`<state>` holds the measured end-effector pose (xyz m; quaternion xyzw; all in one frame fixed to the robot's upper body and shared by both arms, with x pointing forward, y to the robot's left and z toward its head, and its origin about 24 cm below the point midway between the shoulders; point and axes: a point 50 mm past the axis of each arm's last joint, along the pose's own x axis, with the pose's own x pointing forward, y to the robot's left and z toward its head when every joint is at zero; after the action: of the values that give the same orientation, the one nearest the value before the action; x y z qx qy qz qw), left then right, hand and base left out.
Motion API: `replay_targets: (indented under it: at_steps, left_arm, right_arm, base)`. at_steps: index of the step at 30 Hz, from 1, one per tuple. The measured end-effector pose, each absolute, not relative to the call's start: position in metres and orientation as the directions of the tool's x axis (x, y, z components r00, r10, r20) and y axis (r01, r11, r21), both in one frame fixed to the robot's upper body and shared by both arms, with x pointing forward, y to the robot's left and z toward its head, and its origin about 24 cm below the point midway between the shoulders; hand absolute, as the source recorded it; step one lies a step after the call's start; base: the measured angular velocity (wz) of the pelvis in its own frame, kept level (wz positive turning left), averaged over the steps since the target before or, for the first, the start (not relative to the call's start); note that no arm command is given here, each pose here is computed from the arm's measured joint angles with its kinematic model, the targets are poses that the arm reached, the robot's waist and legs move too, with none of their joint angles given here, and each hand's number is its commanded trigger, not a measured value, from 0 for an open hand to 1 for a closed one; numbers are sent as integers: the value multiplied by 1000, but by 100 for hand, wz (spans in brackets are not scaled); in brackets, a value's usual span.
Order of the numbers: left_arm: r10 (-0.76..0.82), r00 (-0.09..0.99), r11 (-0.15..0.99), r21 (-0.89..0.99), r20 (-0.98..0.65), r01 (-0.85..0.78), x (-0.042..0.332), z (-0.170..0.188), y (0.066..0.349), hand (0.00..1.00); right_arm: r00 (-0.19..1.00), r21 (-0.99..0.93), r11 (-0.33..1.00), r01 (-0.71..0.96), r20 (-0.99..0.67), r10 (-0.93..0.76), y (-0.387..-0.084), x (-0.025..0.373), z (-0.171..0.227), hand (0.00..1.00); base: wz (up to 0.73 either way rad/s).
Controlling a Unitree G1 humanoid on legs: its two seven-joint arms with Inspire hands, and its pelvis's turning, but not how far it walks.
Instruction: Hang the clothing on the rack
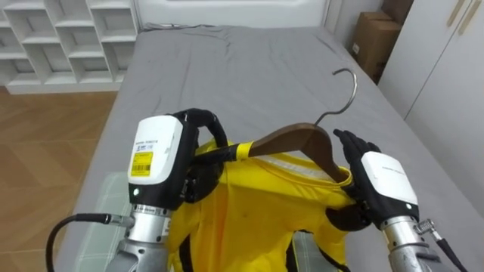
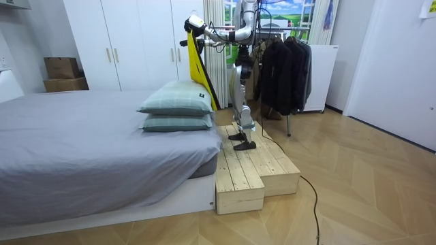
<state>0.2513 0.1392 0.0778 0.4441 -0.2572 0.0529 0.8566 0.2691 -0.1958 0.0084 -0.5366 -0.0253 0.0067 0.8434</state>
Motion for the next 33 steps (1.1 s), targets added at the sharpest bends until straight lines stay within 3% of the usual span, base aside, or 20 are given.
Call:
replay_targets:
  at_steps: [1, 2, 3, 33]
  left_arm:
    - [-140, 862, 599, 735, 487, -318, 251, 78, 139, 100]
    - [-142, 862, 596, 737, 486, -318, 251, 78, 140, 100]
    - [-143, 862, 594, 739, 486, -318, 251, 78, 140, 100]
    - [-129, 860, 601, 729, 493, -327, 252, 78, 140, 100]
  right_arm:
    - [999, -906, 424, 17, 36, 36, -196, 269, 6, 0]
    - [999, -906, 423, 18, 36, 34, -195, 268, 5, 58]
    - [999, -906, 422, 19, 36, 34, -195, 268, 4, 100]
    - [999, -894, 448, 10, 27, 31, -197, 264, -5, 100]
  base:
    - [0]
    - [0]
    - [0]
    - [0]
